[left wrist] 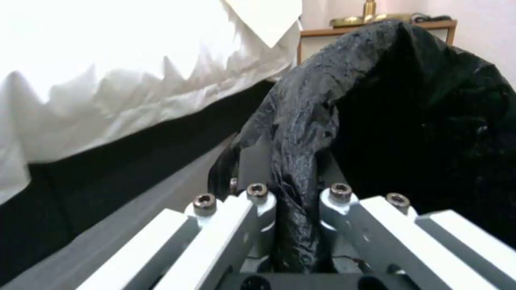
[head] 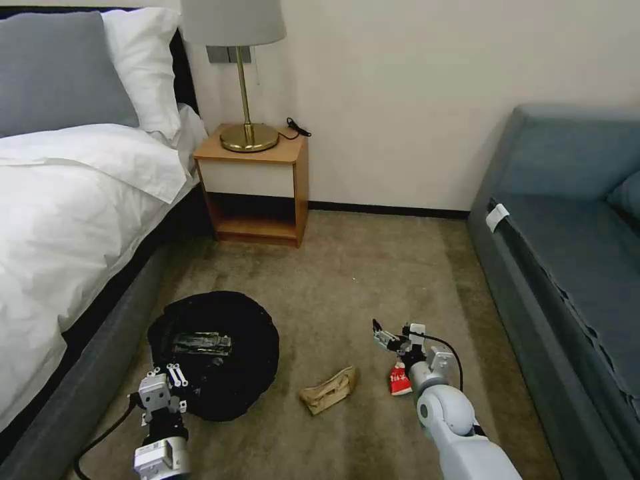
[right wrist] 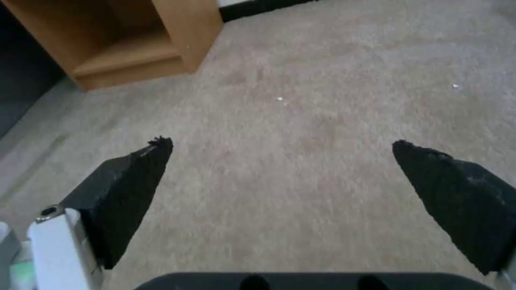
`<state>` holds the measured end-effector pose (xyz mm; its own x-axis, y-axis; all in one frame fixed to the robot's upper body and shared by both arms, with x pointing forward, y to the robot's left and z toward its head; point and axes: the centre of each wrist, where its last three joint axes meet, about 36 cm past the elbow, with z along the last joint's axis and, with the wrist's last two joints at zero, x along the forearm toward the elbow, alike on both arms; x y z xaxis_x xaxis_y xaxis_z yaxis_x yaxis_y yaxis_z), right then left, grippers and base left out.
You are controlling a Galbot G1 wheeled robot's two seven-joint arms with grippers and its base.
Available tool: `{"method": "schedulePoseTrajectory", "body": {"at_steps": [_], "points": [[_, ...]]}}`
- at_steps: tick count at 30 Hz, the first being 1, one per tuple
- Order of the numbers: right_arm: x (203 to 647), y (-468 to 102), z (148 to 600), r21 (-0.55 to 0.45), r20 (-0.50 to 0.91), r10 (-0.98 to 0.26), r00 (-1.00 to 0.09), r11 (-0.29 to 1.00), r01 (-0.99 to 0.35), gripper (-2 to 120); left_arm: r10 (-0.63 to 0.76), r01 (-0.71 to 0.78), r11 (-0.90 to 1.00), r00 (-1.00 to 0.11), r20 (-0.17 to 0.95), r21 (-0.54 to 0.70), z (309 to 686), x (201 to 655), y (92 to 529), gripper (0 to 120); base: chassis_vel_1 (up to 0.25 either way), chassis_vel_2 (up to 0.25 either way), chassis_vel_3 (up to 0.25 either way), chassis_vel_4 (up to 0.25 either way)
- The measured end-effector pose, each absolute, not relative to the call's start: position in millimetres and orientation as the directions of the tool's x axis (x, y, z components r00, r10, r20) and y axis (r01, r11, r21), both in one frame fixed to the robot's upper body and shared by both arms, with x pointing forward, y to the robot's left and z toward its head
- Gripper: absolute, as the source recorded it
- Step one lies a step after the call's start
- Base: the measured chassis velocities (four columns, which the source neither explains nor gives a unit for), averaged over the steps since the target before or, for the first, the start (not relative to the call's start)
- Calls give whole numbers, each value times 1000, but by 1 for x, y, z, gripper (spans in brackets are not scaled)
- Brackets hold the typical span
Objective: Pick up the trash bin, then pick up the garbage on the floor and place it into the trash bin.
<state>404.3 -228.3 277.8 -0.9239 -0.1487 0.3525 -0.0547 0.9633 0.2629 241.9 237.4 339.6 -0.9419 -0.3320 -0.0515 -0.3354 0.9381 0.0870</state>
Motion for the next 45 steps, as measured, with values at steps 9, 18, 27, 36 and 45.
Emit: {"method": "schedulePoseTrajectory", "body": {"at_steps": [9, 18, 27, 36, 45], "points": [[407, -217, 294, 263, 299, -218, -929, 955, -139, 100, -303, -309, 947, -950, -71, 84, 350, 253, 247, 4, -80, 73, 64, -80], [416, -203, 326, 159, 282, -353, -892, 934, -319, 100, -316, -327, 936, -944, -98, 129, 360, 263, 275, 4, 0, 0, 0, 0], [452, -198, 344, 51, 414, -483, -771, 858, -510, 100, -340, -347, 919, -938, -69, 190, 357, 261, 297, 4, 0, 0, 0, 0], [478, -194, 329, -13, 537, -533, -654, 770, -638, 100, -338, -339, 916, -940, -43, 215, 349, 265, 303, 4, 0, 0, 0, 0], [491, -177, 317, -16, 633, -596, -494, 628, -778, 100, -318, -315, 925, -948, -22, 212, 359, 272, 302, 4, 0, 0, 0, 0]]}}
